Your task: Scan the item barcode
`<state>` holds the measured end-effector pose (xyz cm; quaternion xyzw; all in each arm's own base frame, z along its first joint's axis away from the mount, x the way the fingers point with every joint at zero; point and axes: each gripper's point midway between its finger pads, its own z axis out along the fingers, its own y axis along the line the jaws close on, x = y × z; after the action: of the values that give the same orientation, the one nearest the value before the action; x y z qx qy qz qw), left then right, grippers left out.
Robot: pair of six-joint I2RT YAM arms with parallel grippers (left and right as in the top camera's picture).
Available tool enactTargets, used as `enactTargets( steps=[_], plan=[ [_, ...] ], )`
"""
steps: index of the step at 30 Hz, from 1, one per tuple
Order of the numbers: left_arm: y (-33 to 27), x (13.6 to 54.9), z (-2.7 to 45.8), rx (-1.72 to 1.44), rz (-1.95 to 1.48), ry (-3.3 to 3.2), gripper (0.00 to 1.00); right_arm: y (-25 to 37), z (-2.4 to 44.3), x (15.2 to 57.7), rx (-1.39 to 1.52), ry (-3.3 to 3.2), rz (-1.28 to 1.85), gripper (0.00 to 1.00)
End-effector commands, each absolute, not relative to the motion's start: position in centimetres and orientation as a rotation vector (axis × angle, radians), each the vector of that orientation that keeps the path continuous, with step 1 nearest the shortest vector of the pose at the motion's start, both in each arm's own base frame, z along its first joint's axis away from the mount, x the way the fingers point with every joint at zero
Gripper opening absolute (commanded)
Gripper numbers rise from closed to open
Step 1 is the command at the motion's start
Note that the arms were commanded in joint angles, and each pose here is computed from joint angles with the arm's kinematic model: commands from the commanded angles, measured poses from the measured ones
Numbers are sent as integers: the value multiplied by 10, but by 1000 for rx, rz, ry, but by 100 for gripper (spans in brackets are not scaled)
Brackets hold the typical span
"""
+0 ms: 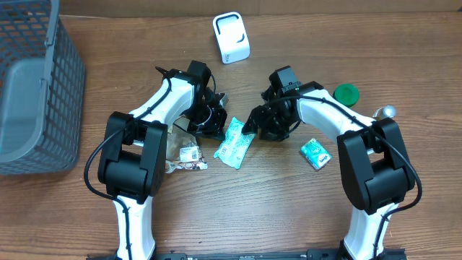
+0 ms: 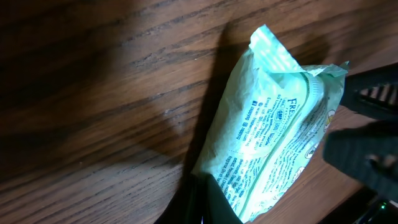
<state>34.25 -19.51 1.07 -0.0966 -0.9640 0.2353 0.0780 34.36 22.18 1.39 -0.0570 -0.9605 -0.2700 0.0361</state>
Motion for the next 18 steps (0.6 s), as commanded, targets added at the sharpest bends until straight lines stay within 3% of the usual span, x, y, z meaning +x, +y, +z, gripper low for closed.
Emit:
enactTargets(
  steps=[1, 5, 12, 18],
  plan=[
    [-200, 336, 5, -342, 726, -2860, 6, 216, 0, 336, -299, -2930, -807, 54],
    [-200, 336, 5, -348, 720, -2863, 6, 235, -3, 329, -269, -2854, -1029, 48],
    [-199, 337, 2, -359, 685, -2875, 7, 241, -8, 329, -361, -2814, -1116, 40],
    [-202, 335, 2, -380, 670, -2878, 7, 254, -3, 327, -292, -2795, -1213, 39]
  ],
)
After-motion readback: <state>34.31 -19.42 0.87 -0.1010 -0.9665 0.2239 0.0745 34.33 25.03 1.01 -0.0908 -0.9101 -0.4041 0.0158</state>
